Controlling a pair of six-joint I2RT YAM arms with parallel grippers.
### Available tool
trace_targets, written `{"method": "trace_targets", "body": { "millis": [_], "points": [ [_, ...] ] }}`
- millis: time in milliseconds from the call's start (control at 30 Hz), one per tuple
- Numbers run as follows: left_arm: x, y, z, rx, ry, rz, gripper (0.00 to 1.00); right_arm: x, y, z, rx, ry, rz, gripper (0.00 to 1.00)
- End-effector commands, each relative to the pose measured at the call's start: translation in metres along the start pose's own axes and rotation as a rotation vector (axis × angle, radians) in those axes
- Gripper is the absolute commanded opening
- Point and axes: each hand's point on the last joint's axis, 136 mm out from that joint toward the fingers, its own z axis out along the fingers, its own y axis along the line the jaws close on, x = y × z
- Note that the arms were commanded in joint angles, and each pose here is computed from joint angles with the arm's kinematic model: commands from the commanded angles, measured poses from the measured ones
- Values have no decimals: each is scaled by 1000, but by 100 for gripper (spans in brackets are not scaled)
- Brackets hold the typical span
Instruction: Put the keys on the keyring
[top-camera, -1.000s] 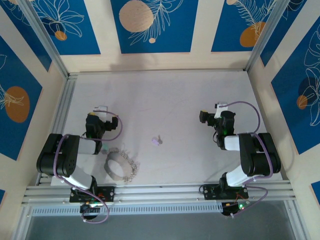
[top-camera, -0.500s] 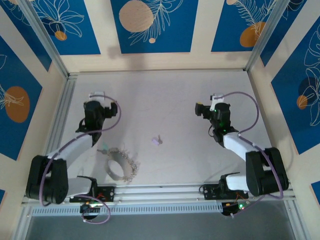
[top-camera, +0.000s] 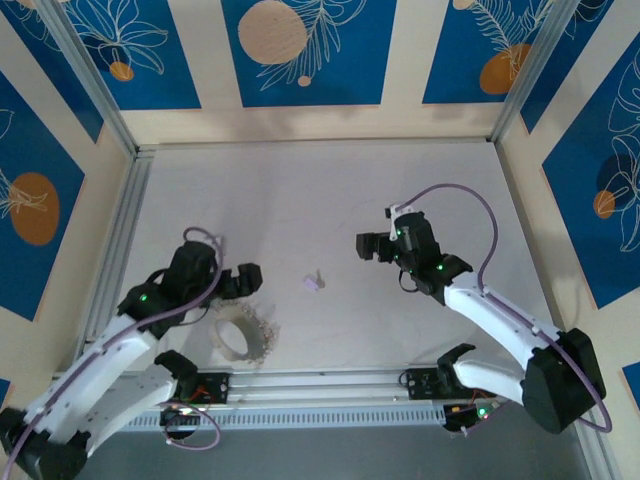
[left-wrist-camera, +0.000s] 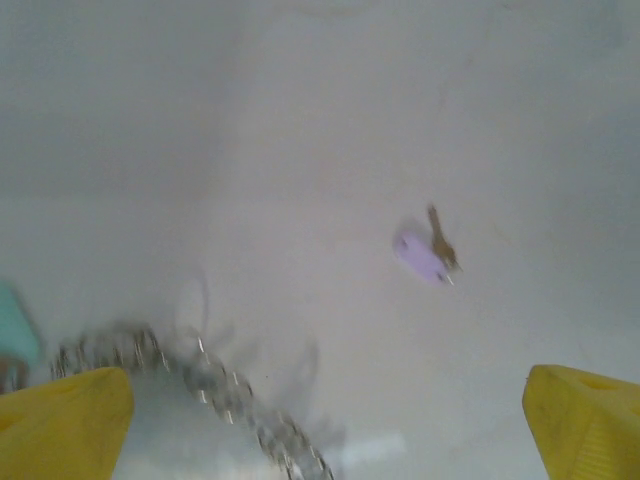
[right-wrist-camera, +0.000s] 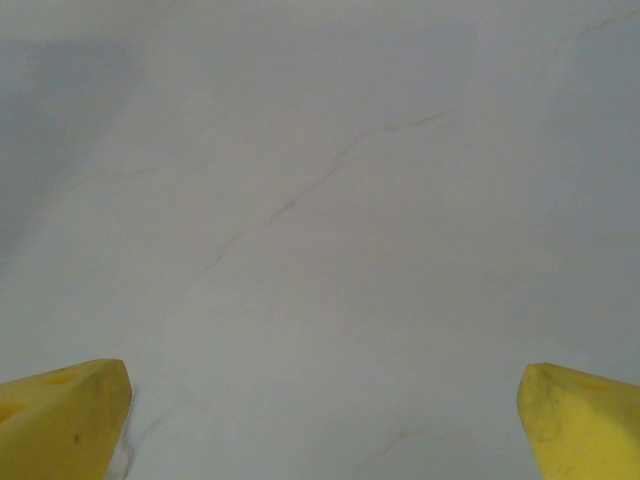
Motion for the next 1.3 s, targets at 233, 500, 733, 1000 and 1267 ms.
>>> {"method": "trace_targets", "body": {
  "millis": [233,500,733,1000,1267],
  "points": [
    [125,38,12,-97,425,-151,100,66,25,-7,-35,191,-9,99],
    [147,21,48,-66,493,-133,100,64,32,-8,-100,123,-11,99],
    [154,9,76,-72,521,-98,100,59,31,-6,-107,103,-28,99],
    [146,-19,105,15,501,-116,100,57,22,-2,-104,95,9,100],
    [138,-35,127,44,489,-103,100,50,18,-4,-96,89,8,100]
  ]
}}
